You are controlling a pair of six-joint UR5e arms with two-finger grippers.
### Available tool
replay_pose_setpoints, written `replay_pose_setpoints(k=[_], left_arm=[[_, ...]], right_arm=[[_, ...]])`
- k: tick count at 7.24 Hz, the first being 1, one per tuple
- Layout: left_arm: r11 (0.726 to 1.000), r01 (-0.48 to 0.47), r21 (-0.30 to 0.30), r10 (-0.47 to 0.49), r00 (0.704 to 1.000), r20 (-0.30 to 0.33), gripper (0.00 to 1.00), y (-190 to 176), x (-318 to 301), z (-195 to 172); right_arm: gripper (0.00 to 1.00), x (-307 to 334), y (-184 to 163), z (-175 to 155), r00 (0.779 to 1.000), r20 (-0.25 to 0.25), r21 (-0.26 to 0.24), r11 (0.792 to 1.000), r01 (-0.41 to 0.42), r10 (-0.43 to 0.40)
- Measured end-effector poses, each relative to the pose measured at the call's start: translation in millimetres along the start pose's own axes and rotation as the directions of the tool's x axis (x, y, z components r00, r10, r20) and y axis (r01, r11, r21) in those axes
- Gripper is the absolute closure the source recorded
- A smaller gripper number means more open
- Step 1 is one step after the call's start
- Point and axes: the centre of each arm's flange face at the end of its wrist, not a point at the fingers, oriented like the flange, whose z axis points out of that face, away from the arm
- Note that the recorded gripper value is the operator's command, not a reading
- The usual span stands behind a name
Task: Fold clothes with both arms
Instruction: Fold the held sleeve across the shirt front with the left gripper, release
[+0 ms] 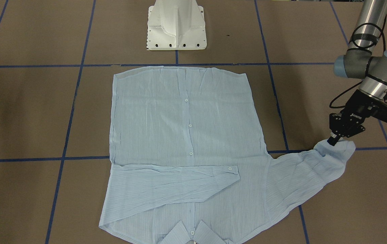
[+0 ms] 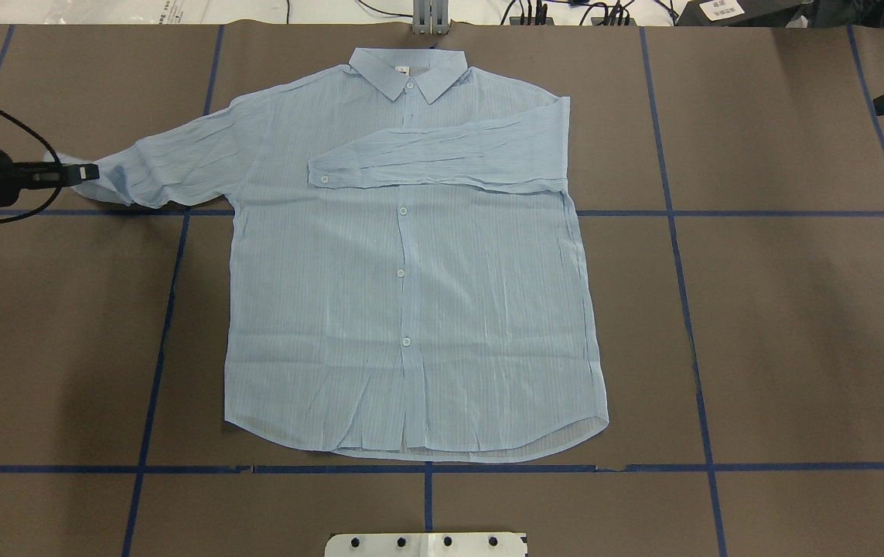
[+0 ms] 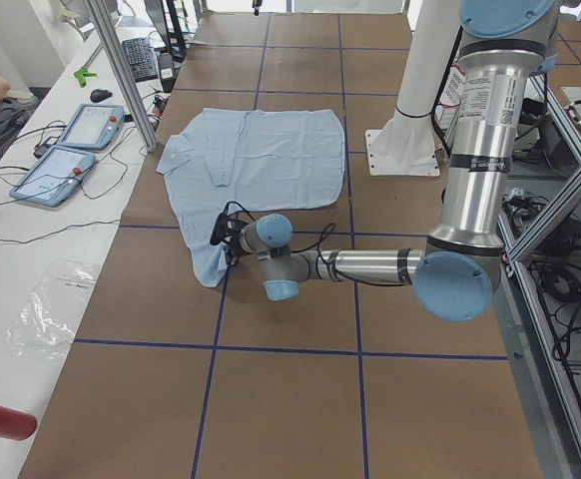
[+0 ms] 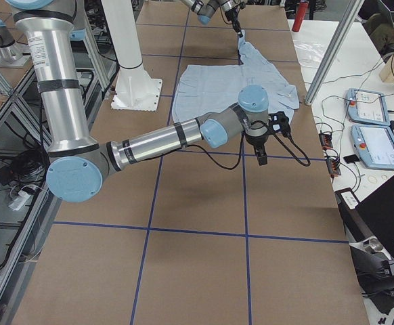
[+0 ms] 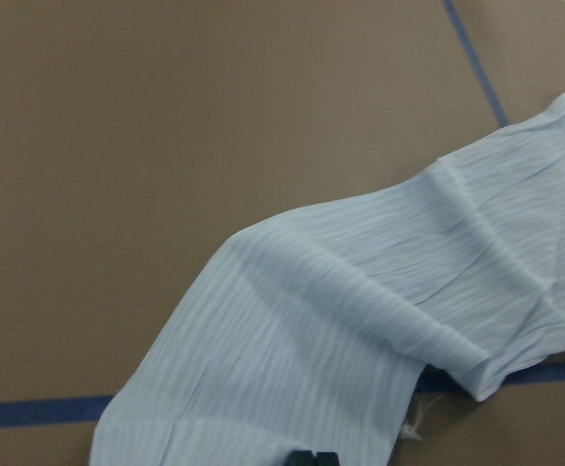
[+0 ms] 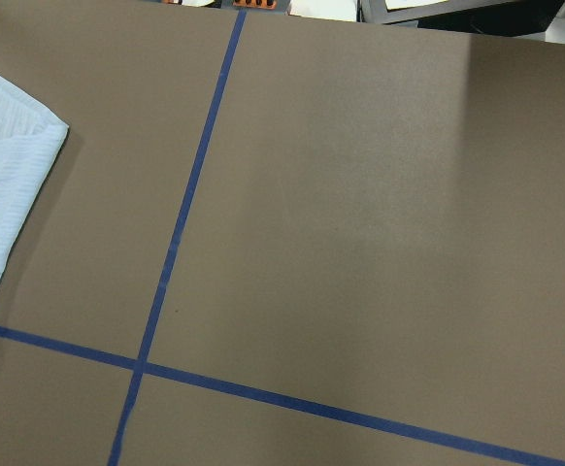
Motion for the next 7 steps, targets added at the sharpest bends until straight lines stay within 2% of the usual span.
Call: replay_pose_setpoints(k=[2,3,4,7], left_arm=[[0.995,-0.067,0.070,0.077,0.987,-0.140,1.00,-59,96,28],[0.993,-0.088,0.083,0.103,0.974,-0.201,1.00,-74,145,46],[0.992,-0.096,0.077,0.112,0.965,-0.237,1.00,-84,191,64],[0.997,-0.071,0.019,0.074,0.964,-0.255,1.00,-119,316,100]], right_arm=[[0.00,1,0,1,1.000,-0.001,-0.001,1.000,-0.001,0.001],[0.00,1,0,1,1.000,-0.002,-0.001,1.000,-0.002,0.002],[0.00,1,0,1,1.000,-0.002,-0.001,1.000,-0.002,0.002],[0.00,3,1,2,1.000,-0.003,-0.003,1.000,-0.005,0.005]])
